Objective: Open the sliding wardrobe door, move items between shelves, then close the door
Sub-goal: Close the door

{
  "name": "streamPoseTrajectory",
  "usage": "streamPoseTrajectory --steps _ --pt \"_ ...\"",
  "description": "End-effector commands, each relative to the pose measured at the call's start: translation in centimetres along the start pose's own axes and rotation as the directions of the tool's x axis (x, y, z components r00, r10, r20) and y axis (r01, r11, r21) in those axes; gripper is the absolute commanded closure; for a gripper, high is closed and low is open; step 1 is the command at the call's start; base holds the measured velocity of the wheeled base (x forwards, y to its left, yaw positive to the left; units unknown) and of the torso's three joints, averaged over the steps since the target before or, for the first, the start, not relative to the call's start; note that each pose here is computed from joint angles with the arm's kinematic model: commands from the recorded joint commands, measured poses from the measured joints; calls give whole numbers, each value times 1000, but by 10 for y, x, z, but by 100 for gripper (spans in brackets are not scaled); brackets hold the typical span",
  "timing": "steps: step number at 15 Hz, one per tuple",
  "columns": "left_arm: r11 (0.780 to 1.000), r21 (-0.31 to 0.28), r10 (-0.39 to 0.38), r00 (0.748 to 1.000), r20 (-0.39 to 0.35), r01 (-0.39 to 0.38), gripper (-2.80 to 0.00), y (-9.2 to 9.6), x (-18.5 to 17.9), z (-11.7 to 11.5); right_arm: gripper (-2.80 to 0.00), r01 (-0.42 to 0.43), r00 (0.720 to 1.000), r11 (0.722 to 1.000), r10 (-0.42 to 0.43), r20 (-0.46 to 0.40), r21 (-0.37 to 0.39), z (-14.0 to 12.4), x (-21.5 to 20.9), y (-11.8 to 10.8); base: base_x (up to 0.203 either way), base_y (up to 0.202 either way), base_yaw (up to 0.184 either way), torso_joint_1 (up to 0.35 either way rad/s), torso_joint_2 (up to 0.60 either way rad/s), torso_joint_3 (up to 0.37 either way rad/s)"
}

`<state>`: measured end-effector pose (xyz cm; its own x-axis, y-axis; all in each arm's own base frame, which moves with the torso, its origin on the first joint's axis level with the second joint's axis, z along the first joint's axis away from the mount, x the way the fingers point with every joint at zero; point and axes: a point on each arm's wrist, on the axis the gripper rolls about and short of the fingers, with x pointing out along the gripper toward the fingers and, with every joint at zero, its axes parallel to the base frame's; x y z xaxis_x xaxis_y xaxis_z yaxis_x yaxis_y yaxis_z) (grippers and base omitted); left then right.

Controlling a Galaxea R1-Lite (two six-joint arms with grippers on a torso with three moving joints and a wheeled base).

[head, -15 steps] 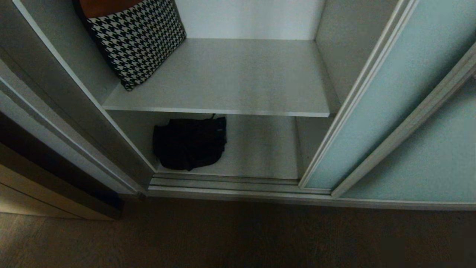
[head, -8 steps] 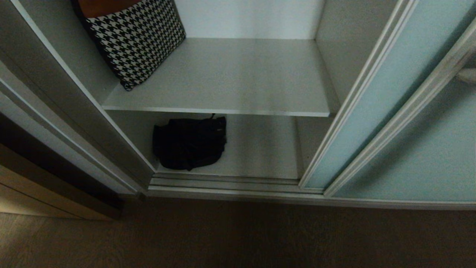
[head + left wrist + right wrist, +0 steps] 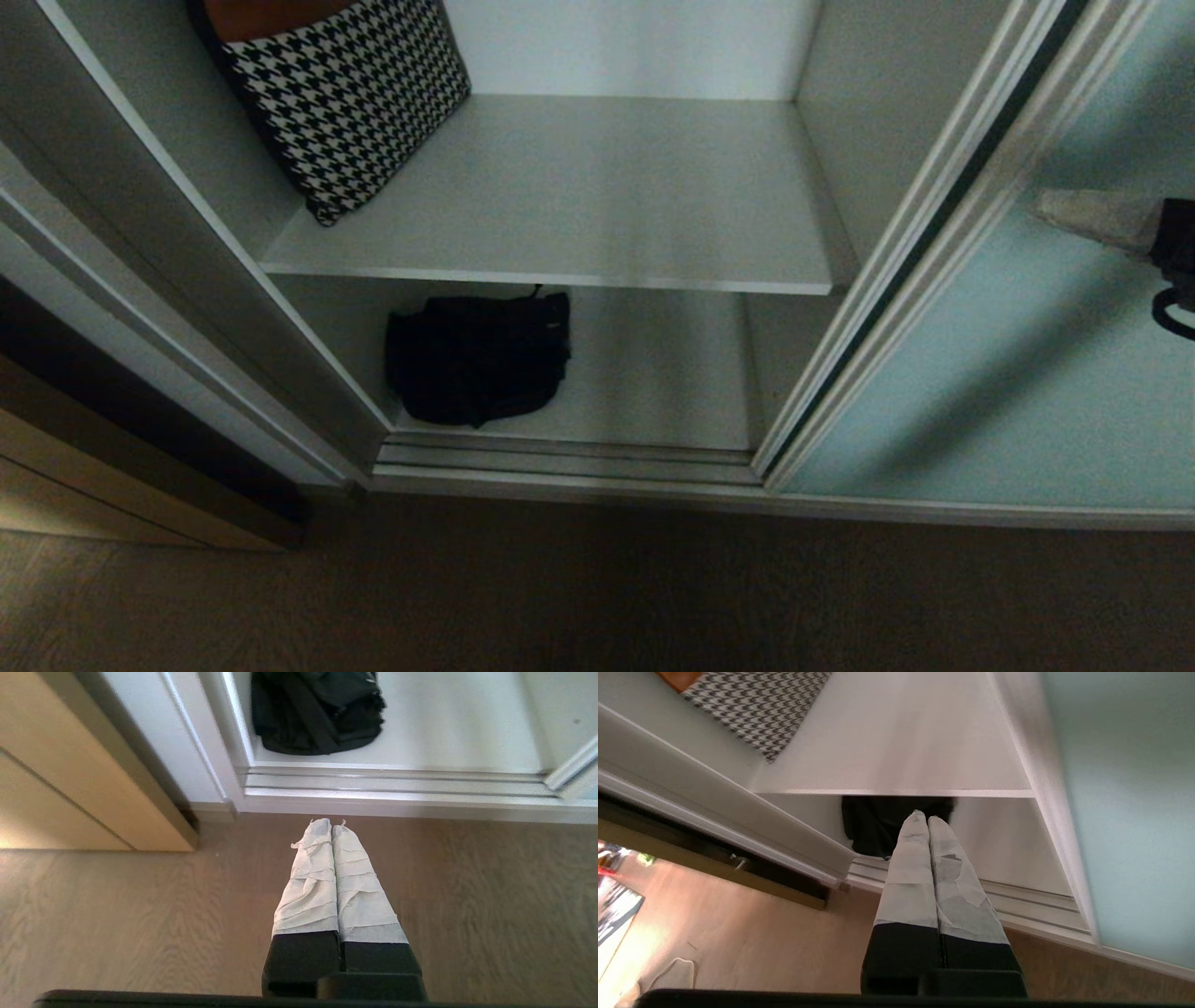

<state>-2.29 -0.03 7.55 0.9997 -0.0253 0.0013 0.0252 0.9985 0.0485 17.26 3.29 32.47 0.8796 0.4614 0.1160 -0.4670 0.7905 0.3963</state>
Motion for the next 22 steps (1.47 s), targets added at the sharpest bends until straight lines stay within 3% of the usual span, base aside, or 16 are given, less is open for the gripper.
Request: streamPoseTrajectory --steps 1,6,22 --pt "1000 1 1 1000 0 -1 0 0 0 0 0 -39 999 999 40 32 -12 3 -20 12 0 0 0 0 0 0" --pt "1000 1 1 1000 0 -1 0 0 0 0 0 -93 993 995 95 69 -38 4 -47 24 0 0 0 0 0 0" --pt "1000 1 1 1000 1 -1 0 0 0 0 0 -82 995 996 83 58 -29 -7 -59 22 0 0 0 0 0 0"
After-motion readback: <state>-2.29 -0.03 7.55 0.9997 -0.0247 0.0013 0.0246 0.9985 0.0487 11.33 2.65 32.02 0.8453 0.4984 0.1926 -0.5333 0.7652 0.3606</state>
